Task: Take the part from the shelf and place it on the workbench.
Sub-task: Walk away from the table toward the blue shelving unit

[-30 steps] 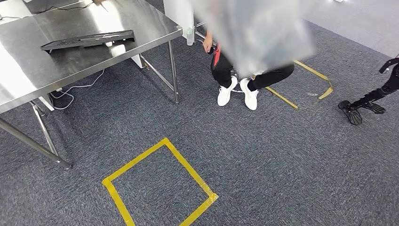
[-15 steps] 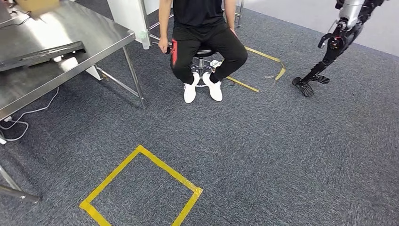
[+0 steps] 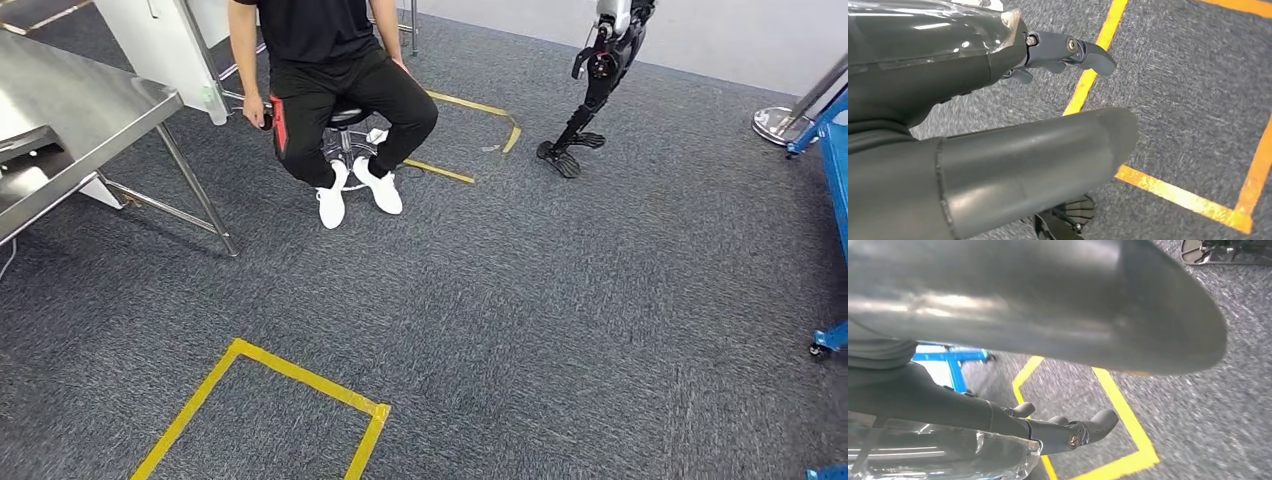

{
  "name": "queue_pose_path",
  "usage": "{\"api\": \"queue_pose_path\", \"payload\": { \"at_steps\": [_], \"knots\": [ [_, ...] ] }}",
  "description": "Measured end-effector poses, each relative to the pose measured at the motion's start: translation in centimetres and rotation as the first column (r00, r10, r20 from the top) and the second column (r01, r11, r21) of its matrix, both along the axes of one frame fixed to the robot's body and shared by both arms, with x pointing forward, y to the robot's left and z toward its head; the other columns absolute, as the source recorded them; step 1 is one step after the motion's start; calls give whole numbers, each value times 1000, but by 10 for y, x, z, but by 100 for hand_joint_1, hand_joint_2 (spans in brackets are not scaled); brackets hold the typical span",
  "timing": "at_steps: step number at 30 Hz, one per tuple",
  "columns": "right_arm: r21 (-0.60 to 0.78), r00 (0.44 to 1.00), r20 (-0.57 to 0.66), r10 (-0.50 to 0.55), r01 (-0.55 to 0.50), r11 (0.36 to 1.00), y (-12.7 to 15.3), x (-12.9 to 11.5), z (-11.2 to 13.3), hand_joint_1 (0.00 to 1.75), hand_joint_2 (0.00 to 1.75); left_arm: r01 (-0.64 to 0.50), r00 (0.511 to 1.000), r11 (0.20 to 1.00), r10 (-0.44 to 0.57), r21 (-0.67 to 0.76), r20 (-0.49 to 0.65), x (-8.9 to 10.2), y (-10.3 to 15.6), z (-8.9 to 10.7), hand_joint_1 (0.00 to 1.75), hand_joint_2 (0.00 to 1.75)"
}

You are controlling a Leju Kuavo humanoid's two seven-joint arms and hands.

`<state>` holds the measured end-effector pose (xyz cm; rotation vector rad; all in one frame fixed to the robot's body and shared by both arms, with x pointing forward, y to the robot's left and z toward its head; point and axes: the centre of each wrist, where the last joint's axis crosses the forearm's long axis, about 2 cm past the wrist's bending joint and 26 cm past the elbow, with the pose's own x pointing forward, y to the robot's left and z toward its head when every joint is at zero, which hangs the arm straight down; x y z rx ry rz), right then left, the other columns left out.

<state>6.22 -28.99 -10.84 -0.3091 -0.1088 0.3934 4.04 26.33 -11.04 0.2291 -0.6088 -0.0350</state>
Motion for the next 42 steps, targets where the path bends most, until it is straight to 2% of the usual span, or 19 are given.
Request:
{"api": "queue_pose_path", "payload": {
  "at_steps": [14, 24, 35, 42],
  "knots": [
    [2, 1000, 2, -7, 7, 1000, 1, -5, -1, 0, 0, 1, 1000, 1000, -1, -4, -7, 3, 2, 0, 0, 0],
    [-14, 999, -34, 43, -44, 999, 1, -3, 0, 0, 0, -34, 998, 999, 34, 15, -57, 2, -1, 0, 0, 0],
    [-7, 997, -23, 74, -74, 997, 0, 0, 0, 0, 0, -34, 998, 999, 34, 11, -51, 6, -5, 1, 0, 0],
    [5, 1000, 3, 12, -12, 1000, -2, 0, 0, 0, 0, 13, 1000, 1000, -13, -9, -11, 10, -1, 1, 0, 0]
  ]
}}
